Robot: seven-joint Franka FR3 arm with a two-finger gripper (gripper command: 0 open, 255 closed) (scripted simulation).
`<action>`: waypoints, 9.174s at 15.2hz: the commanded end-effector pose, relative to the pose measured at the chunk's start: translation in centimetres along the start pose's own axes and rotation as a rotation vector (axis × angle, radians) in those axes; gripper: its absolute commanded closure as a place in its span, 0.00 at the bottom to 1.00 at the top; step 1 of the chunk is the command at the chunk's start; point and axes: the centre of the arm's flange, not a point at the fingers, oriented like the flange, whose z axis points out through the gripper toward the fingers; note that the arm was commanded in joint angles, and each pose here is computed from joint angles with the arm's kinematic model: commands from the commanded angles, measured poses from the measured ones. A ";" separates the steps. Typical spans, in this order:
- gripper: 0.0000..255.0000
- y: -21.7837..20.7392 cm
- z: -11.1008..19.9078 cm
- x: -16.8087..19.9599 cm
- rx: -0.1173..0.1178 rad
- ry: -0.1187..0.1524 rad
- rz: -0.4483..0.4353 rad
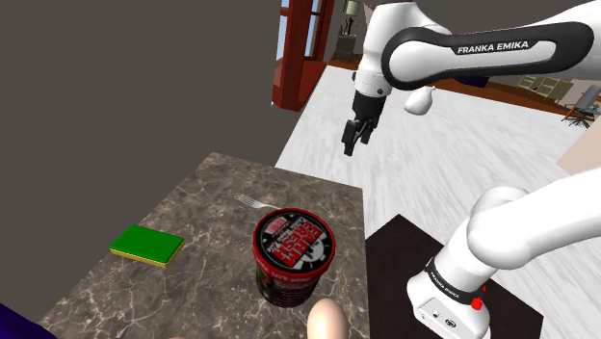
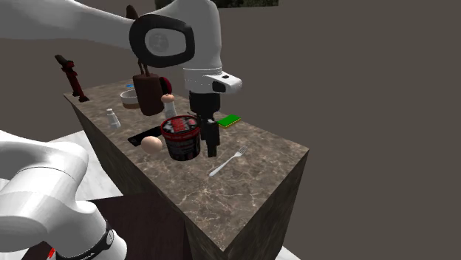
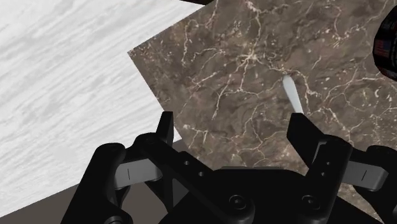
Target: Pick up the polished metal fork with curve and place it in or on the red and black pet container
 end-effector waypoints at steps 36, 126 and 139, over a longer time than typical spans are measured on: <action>0.00 -19.3 19.6 15.9 0.103 0.075 -0.271; 1.00 -29.9 4.1 -5.5 0.103 0.075 -0.271; 0.00 -29.6 1.4 -5.6 0.103 0.075 -0.271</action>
